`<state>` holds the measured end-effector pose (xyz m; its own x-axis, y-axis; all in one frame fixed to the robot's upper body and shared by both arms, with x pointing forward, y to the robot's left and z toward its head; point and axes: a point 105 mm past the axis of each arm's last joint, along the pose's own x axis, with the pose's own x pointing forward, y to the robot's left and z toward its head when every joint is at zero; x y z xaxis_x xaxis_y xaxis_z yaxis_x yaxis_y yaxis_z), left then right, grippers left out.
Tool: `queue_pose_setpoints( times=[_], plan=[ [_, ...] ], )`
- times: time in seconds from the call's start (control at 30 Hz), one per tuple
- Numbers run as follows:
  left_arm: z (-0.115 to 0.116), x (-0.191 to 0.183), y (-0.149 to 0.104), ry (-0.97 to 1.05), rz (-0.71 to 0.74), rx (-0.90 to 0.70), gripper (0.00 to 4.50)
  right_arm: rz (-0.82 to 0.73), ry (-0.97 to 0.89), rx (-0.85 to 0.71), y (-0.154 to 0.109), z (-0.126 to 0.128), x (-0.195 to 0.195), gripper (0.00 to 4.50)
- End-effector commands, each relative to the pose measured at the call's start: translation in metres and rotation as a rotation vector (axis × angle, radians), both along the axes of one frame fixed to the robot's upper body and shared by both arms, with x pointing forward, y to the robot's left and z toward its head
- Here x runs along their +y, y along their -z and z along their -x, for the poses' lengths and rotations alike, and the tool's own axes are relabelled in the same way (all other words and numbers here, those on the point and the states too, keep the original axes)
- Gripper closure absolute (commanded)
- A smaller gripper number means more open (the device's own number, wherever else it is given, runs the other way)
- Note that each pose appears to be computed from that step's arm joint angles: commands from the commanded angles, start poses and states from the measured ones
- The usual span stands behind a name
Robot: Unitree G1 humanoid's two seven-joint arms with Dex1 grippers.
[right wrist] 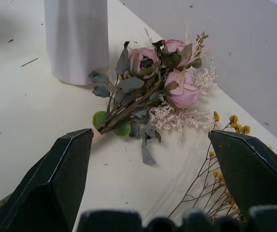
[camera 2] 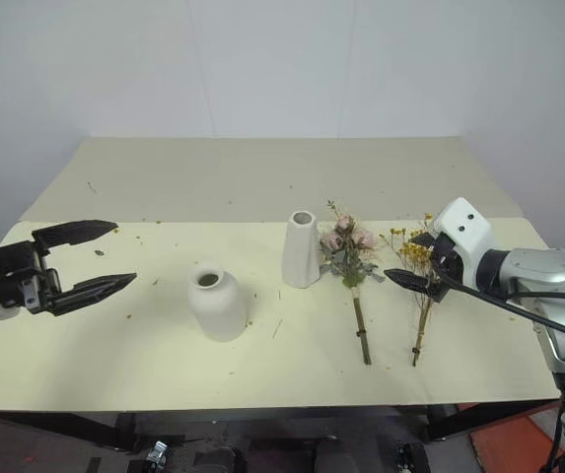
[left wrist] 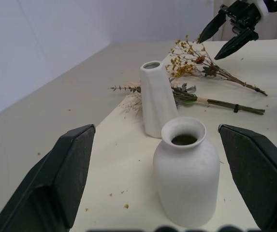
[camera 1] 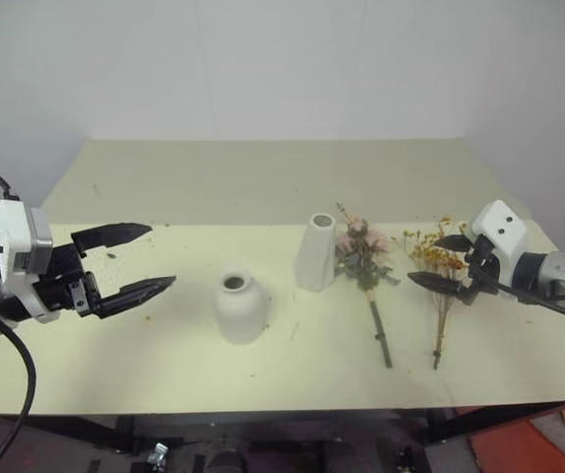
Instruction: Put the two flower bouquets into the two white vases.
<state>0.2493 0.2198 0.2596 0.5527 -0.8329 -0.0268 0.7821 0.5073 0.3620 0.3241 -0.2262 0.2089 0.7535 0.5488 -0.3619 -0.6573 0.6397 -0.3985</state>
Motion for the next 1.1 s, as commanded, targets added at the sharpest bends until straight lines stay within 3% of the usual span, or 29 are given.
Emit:
queue_pose_setpoints(
  times=[0.03,0.23,0.47,0.63,1.1],
  plan=[
    [0.0,0.0,-0.009,0.008,-0.021,-0.036,0.05,0.02,0.015,-0.044,-0.013,0.0,-0.001,0.0],
    [-0.004,0.0,-0.014,0.009,-0.022,-0.051,0.05,0.013,0.072,-0.017,-0.017,-0.003,-0.005,0.0],
    [-0.017,-0.007,-0.03,0.075,-0.068,-0.082,0.05,-0.147,0.318,0.32,-0.039,-0.016,-0.015,0.0],
    [-0.031,-0.025,-0.046,0.175,-0.076,-0.126,0.05,-0.021,0.44,0.552,-0.019,-0.014,-0.041,0.0],
    [-0.043,-0.051,-0.046,0.301,-0.053,-0.147,0.05,0.049,0.571,0.843,0.02,-0.021,-0.069,0.0]
  ],
)
